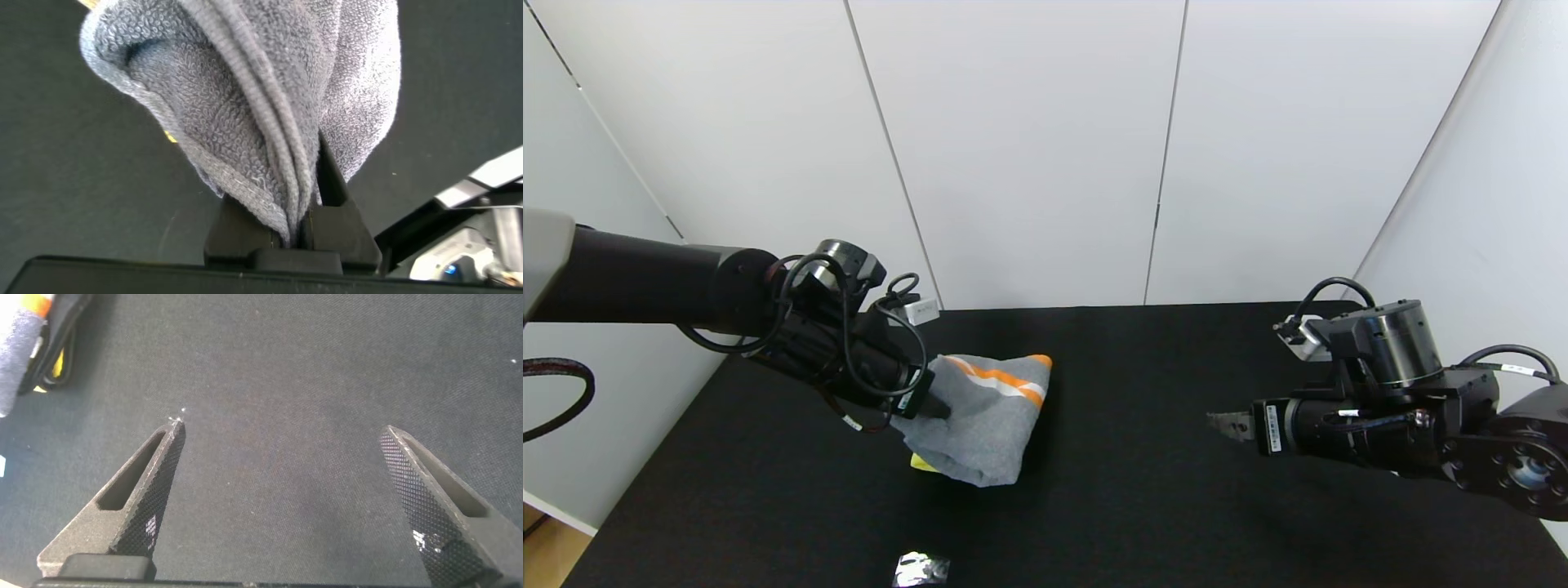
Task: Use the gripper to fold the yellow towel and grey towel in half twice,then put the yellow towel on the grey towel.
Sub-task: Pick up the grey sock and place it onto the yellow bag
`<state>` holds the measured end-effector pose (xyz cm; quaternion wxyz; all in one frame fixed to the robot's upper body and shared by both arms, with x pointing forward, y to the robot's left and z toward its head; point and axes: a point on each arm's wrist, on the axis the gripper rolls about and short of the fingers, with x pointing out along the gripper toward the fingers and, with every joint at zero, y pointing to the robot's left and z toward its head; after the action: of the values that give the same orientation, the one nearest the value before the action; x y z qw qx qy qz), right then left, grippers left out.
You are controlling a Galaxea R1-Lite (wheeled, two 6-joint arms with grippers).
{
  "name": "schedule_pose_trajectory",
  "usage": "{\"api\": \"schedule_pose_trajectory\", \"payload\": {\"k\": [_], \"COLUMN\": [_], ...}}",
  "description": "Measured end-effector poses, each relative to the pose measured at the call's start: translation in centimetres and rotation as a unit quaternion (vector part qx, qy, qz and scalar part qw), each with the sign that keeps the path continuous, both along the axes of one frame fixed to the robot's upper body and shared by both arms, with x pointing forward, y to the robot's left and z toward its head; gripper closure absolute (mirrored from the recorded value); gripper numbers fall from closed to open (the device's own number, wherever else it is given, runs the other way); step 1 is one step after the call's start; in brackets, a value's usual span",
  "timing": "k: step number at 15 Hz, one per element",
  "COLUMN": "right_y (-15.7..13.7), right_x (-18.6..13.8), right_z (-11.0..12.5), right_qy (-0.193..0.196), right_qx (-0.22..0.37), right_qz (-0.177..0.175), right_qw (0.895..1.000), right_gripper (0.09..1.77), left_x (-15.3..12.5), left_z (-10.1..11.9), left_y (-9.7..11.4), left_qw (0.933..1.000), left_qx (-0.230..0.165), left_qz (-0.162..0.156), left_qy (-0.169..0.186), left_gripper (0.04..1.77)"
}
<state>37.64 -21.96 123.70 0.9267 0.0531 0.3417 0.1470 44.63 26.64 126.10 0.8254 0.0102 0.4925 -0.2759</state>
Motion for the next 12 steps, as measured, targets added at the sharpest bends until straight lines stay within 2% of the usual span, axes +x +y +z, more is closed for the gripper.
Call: {"api": "schedule_pose_trajectory", "payload": {"k": [5,8,12], "right_y": [0.1,0.1,0.1], "right_x": [0.0,0.0,-0.1], "right_z": [0.0,0.0,-0.1], "right_qy": [-0.001,0.000,0.001], "right_qx": [0.000,0.000,0.000], "right_qz": [0.001,0.000,0.000], "right_qw": [1.000,1.000,1.000], "right_gripper": [0.15,0.15,0.15], "left_x": [0.5,0.6,0.4], "left_z": [-1.4,-1.4,-0.9], "left_y": [0.2,0.5,0.9], "left_qw": [0.9994,0.9992,0.9992], "left_qx": [-0.009,-0.010,-0.005], "left_qz": [0.017,0.022,0.029], "left_qy": [0.030,0.031,0.028], "left_gripper": [1.60,1.13,0.72]}}
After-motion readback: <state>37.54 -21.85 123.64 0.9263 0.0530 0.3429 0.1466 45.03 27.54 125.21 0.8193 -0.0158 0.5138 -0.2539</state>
